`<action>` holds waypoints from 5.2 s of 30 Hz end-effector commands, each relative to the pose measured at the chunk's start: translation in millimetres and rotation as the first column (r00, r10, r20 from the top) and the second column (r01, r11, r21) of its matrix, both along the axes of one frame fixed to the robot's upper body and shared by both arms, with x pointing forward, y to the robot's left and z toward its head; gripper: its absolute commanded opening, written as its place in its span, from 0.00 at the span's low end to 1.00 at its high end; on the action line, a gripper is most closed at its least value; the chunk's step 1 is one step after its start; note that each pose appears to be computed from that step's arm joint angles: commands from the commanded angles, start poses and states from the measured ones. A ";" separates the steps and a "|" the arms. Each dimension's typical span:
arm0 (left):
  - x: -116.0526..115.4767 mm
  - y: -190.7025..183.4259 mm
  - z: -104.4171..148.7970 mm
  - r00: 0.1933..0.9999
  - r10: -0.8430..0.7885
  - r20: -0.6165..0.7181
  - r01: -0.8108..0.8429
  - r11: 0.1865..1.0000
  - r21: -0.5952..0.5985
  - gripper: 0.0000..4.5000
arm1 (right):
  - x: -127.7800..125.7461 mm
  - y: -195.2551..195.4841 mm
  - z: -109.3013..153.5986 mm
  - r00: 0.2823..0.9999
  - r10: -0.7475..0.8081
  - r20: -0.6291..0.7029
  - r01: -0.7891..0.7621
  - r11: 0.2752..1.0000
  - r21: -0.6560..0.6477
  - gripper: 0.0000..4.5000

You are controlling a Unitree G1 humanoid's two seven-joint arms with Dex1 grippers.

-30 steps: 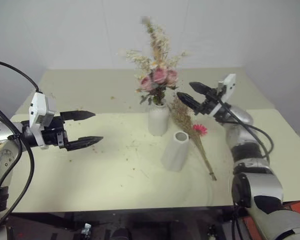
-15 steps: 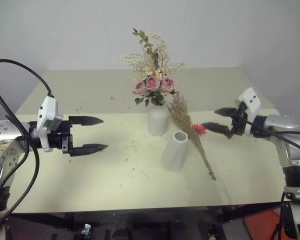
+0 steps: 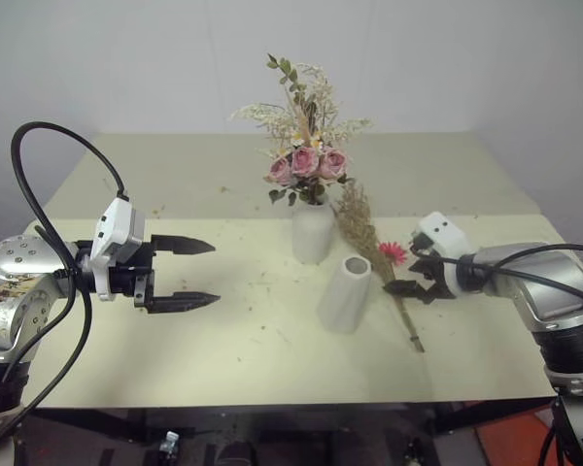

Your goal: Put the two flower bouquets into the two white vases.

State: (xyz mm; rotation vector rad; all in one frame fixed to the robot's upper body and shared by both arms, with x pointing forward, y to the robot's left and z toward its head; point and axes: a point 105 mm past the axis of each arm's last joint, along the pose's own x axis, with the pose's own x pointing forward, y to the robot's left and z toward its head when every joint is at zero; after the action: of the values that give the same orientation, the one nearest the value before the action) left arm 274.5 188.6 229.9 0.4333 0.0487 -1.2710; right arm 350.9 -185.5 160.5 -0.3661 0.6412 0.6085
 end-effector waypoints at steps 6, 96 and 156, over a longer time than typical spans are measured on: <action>-6.0 1.1 2.3 0.999 0.007 0.036 -0.008 1.000 0.019 1.00 | 7.3 -3.4 -2.6 0.999 -0.020 -0.035 0.018 0.999 -0.043 0.67; 4.2 23.5 15.0 0.994 0.074 0.086 -0.078 0.996 0.037 1.00 | -72.1 64.5 104.7 0.683 -0.181 0.708 -0.495 0.598 0.630 0.00; 3.6 24.2 10.1 0.993 0.084 0.085 -0.086 0.996 0.029 1.00 | -123.1 -36.4 80.4 0.741 0.215 0.636 -0.453 0.859 0.238 0.99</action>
State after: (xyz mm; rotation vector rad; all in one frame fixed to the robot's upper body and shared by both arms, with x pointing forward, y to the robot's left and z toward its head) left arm 281.8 213.7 228.8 0.4785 0.0650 -1.1757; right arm 233.3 -212.7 230.7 -0.2577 -0.1546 0.9021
